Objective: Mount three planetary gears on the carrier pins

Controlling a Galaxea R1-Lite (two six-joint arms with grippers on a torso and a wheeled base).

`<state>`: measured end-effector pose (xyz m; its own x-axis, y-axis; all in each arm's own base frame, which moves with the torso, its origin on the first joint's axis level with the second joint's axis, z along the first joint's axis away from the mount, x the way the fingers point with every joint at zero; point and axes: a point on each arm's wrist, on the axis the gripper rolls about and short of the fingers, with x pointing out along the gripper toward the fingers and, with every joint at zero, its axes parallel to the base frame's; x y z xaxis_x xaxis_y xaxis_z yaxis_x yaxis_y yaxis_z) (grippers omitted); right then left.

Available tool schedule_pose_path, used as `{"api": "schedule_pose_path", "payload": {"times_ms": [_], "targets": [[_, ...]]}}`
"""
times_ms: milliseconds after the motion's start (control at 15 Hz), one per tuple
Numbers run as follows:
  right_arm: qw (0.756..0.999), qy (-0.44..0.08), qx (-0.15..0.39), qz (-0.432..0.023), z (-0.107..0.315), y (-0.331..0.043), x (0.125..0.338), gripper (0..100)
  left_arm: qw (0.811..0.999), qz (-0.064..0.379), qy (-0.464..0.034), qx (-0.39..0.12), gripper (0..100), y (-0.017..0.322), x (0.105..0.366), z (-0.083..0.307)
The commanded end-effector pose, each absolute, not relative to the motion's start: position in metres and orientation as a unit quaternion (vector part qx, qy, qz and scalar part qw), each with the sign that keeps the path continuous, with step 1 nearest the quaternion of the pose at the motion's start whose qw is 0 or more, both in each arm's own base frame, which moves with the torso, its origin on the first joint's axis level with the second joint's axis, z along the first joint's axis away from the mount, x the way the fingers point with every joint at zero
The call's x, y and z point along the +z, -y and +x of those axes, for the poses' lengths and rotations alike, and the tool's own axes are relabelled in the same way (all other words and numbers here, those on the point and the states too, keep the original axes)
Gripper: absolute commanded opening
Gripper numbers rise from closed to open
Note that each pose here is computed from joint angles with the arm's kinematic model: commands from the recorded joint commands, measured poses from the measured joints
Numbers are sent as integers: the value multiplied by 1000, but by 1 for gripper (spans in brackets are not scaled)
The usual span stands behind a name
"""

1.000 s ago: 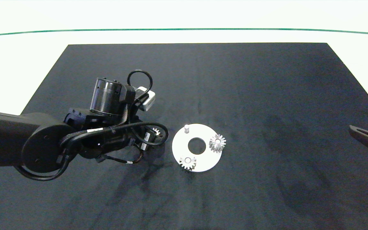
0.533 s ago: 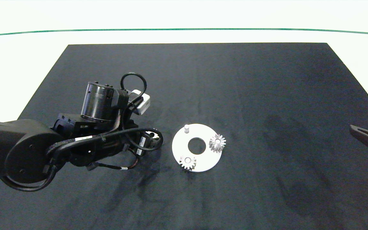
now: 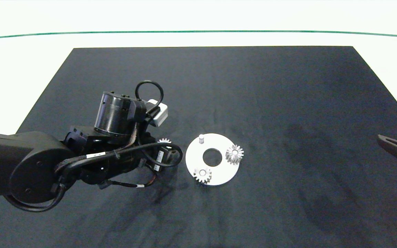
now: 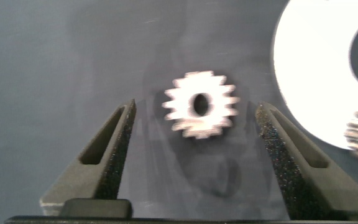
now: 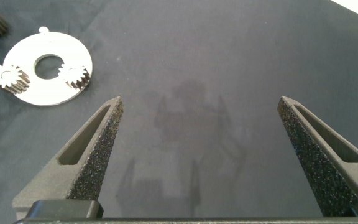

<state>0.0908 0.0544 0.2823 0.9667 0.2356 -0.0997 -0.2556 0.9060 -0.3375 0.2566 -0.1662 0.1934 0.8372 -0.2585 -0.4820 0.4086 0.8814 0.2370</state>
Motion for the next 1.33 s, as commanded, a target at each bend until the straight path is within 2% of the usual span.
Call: {"api": "schedule_pose_path", "payload": {"times_ms": [67, 1333], "targets": [[976, -28, 125, -178, 91, -54, 282, 100, 940, 172, -226, -187, 71, 176, 189, 257], [975, -32, 126, -180, 92, -55, 281, 100, 940, 172, -228, -185, 33, 180, 181, 263]]}}
